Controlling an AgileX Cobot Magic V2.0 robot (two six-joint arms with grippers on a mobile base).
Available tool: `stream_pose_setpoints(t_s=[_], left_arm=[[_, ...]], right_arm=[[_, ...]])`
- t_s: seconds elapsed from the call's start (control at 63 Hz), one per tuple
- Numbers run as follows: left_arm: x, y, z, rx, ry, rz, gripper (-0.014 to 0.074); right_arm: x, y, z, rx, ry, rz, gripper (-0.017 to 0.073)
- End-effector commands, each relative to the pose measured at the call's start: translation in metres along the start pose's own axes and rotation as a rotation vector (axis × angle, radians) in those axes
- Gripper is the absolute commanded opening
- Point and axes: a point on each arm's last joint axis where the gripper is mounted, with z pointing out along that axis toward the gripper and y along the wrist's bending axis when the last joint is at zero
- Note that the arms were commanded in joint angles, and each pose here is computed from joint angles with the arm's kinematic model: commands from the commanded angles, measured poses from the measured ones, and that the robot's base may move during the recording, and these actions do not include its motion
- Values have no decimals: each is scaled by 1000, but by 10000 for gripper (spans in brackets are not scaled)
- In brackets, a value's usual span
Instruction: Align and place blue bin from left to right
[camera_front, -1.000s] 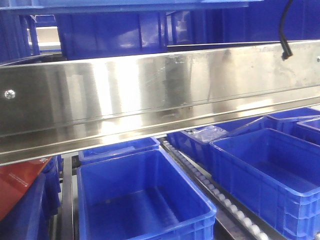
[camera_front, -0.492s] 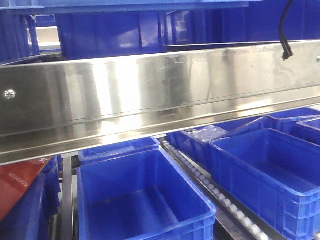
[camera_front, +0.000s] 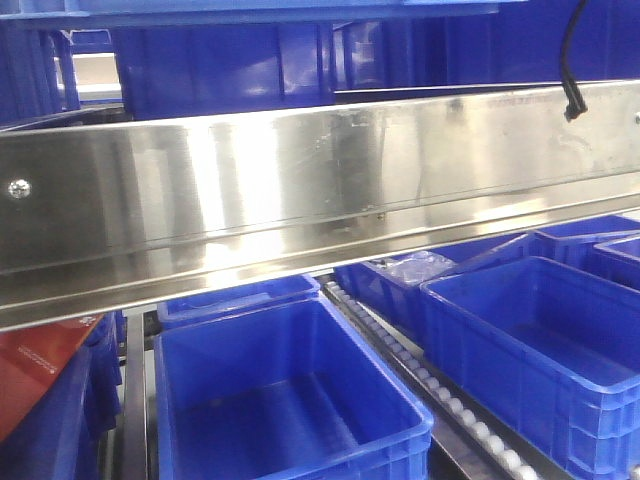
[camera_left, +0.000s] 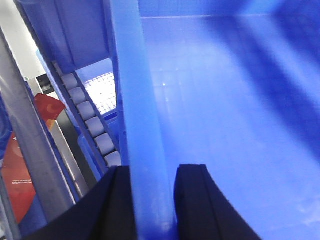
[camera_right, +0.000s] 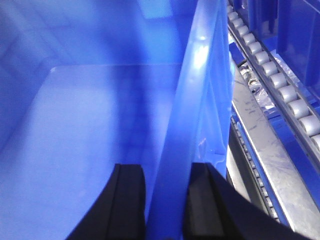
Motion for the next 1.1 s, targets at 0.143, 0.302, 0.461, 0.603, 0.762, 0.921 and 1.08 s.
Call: stream_pose_setpoints(t_s=[0.143, 0.302, 0.461, 0.603, 0.762, 0.921, 1.08], left_arm=[[-32, -32, -30, 261, -377, -76, -111], [-26, -32, -27, 257, -304, -67, -111], [-19, -32, -22, 252, -229, -62, -111], [-12, -31, -11, 243, -133, -57, -111], [-3, -31, 14, 243, -14, -109, -111], [0, -29, 36, 236, 38, -163, -111], [4, -27, 56, 223, 76, -186, -111]], right_arm=[[-19, 4, -19, -103, -161, -17, -154], [-22, 0, -18, -90, -186, -75, -154], [-23, -2, -9, -84, -210, -125, -154], [-20, -6, 11, -74, -191, -146, -154], [-17, -11, 33, -65, -186, -165, -154], [-14, -15, 49, -59, -181, -169, -154], [-8, -19, 67, -53, -149, -163, -149]])
